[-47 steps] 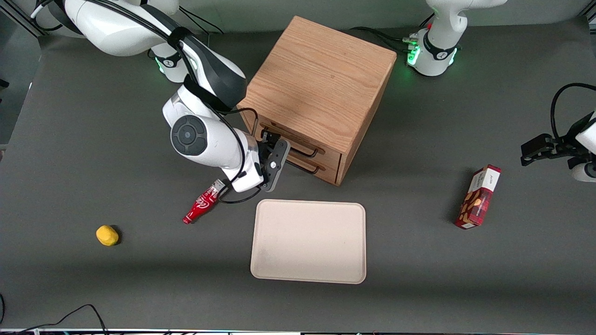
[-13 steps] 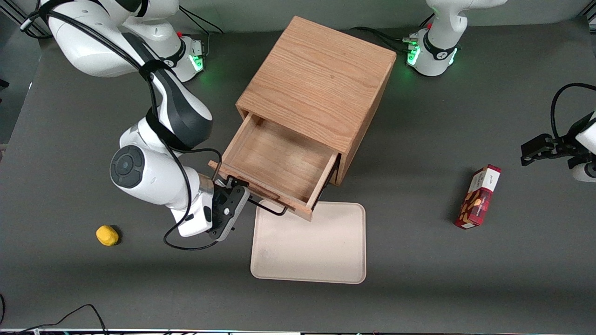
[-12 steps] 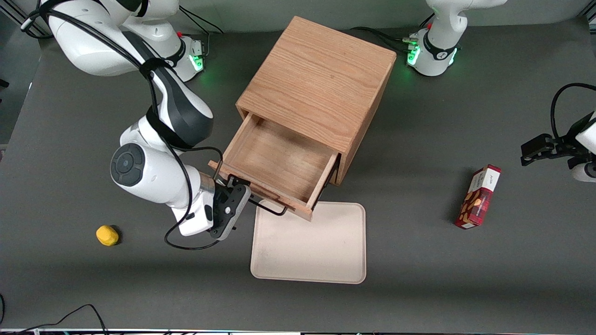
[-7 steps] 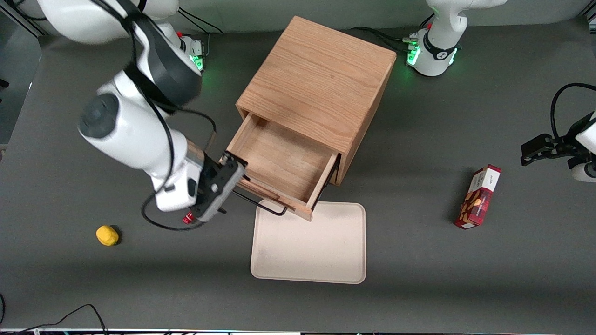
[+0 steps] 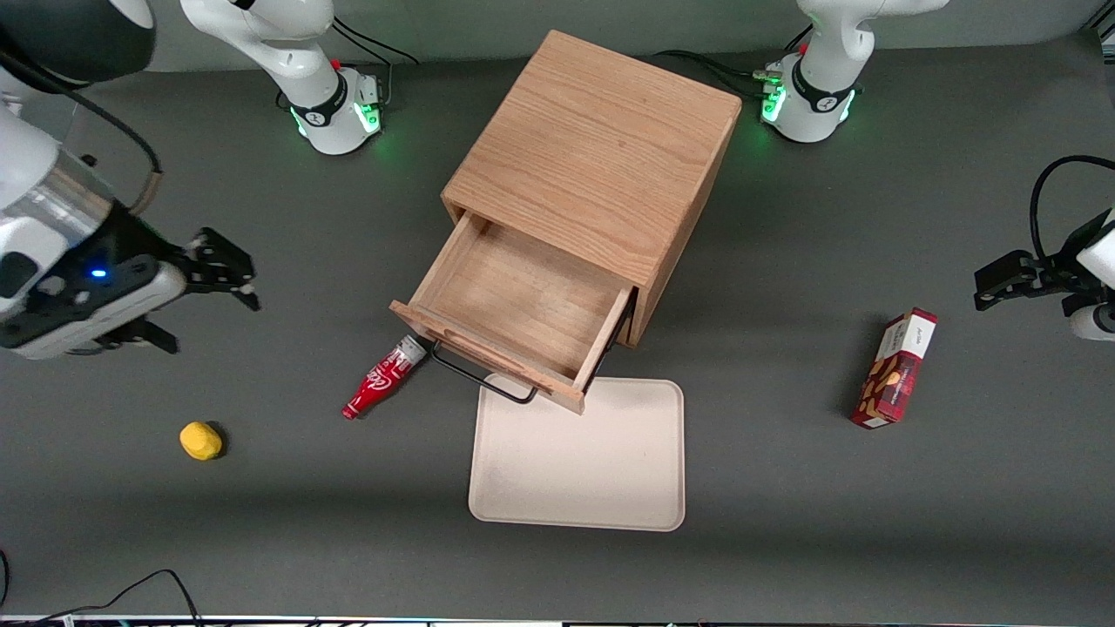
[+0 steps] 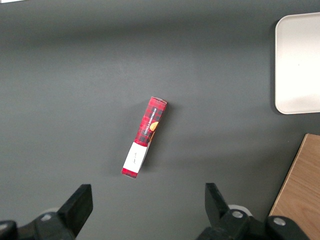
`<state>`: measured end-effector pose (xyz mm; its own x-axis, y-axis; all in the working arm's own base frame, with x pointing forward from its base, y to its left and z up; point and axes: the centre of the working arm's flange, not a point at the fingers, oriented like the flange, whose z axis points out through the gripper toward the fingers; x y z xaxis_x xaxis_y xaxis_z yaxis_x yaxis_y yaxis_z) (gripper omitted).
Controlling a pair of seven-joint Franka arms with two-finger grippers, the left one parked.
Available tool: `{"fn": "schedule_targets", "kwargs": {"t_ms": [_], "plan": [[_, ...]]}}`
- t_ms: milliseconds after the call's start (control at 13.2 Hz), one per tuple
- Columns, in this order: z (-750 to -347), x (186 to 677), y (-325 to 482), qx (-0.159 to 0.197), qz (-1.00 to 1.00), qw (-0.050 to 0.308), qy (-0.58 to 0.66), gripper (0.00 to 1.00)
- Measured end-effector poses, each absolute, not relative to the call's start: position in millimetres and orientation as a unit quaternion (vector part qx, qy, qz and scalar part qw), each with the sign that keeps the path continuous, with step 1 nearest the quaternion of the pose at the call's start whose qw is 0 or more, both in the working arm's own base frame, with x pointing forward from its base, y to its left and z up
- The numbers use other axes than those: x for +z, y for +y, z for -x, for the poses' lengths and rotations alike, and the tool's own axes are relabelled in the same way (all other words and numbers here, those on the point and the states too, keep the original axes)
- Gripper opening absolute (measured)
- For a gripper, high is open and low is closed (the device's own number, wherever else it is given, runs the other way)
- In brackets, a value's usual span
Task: Open upper drawer
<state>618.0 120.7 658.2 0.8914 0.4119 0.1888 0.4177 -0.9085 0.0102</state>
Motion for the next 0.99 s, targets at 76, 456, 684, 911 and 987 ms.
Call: {"fn": "schedule_targets", "kwargs": {"t_ms": [76,456,684,911,987], "plan": [[-614.6,656.2,102.3,-0.089,0.977,0.006,-0.193,1.00],[-603.7,635.8,-0.8,-0.085,0.991,-0.027,-0.100,1.00],[-586.4,618.5,-27.7,-0.079,0.995,-0.008,-0.054,1.00],[-573.9,607.4,-35.1,-0.048,0.998,0.007,-0.027,1.00],[-572.2,605.9,-33.7,-0.039,0.999,0.009,-0.022,1.00]]}}
